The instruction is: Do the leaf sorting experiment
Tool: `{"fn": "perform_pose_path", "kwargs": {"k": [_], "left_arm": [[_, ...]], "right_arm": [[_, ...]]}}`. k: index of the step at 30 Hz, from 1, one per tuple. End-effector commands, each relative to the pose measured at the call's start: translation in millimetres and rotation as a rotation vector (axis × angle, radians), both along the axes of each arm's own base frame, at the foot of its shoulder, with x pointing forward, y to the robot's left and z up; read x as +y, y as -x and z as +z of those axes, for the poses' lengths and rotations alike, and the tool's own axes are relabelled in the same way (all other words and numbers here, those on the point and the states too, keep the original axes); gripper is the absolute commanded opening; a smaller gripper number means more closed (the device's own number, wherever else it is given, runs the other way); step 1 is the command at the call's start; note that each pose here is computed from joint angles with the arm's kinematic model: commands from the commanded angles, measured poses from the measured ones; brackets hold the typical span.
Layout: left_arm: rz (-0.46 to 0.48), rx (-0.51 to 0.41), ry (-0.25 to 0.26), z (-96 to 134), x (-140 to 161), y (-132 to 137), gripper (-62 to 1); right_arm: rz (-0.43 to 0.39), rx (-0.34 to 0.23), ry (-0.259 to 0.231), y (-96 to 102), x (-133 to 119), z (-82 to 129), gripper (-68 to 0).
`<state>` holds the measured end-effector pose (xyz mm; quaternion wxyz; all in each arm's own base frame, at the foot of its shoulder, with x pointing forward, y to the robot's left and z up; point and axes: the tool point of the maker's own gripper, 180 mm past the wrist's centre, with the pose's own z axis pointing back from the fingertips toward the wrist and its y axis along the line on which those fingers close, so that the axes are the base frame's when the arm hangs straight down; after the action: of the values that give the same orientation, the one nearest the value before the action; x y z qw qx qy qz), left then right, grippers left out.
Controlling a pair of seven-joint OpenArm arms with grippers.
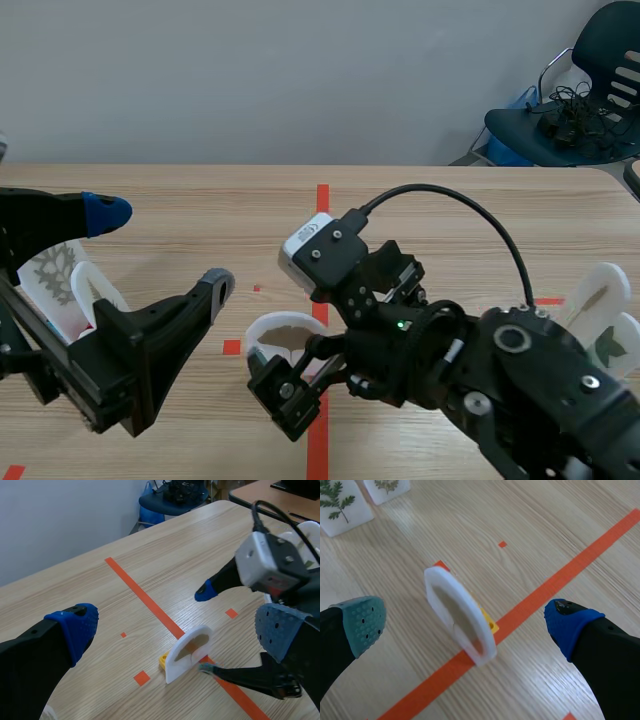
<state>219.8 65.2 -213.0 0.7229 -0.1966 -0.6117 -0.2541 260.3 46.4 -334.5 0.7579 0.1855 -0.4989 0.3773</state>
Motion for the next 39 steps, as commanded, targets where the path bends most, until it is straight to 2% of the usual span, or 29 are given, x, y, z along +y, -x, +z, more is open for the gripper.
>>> {"fn": "perform_pose_path", "kwargs": {"k": [1,5,7,9,14,21,24,26,29,32,35,39], "left_arm": [[-0.005,-0.017,0.017,7,-2,0,1.4],[-0.005,-0.017,0.017,7,-2,0,1.4],[-0.005,-0.017,0.017,7,-2,0,1.4],[-0.005,-0.017,0.017,7,-2,0,1.4],[-0.005,-0.017,0.018,7,-2,0,1.4],[-0.005,-0.017,0.018,7,-2,0,1.4],[-0.005,-0.017,0.018,7,-2,0,1.4],[-0.005,-0.018,0.018,7,-2,0,1.4],[-0.005,-0.018,0.018,7,-2,0,1.4],[-0.005,-0.018,0.018,7,-2,0,1.4],[-0.005,-0.018,0.018,7,-2,0,1.4],[-0.005,-0.018,0.018,7,-2,0,1.4]], "right_arm": [[-0.008,-0.016,-0.046,-7.1,9,7,0.4],[0.011,0.057,-0.042,-6.7,28,-19,0.4],[0.019,0.072,-0.035,-4.4,32,-26,0.4],[0.02,0.067,-0.016,-4.5,30,-28,-6.2],[0.022,0.079,0.02,-3.0,26,-34,-29.2],[0.021,0.087,0.033,-2.1,25,-34,-54.0],[0.019,0.064,0.023,-2.8,26,-21,-61.1],[0.006,0.035,0.013,-3.7,24,-6,-61.6],[-0.073,-0.008,0.017,-9.4,11,15,-61.6],[-0.215,-0.014,0.019,-13.0,-16,27,-61.6],[-0.368,-0.024,0.048,-10.0,-52,29,-61.6],[-0.535,-0.042,0.118,-3.3,-99,22,-61.6]]}}
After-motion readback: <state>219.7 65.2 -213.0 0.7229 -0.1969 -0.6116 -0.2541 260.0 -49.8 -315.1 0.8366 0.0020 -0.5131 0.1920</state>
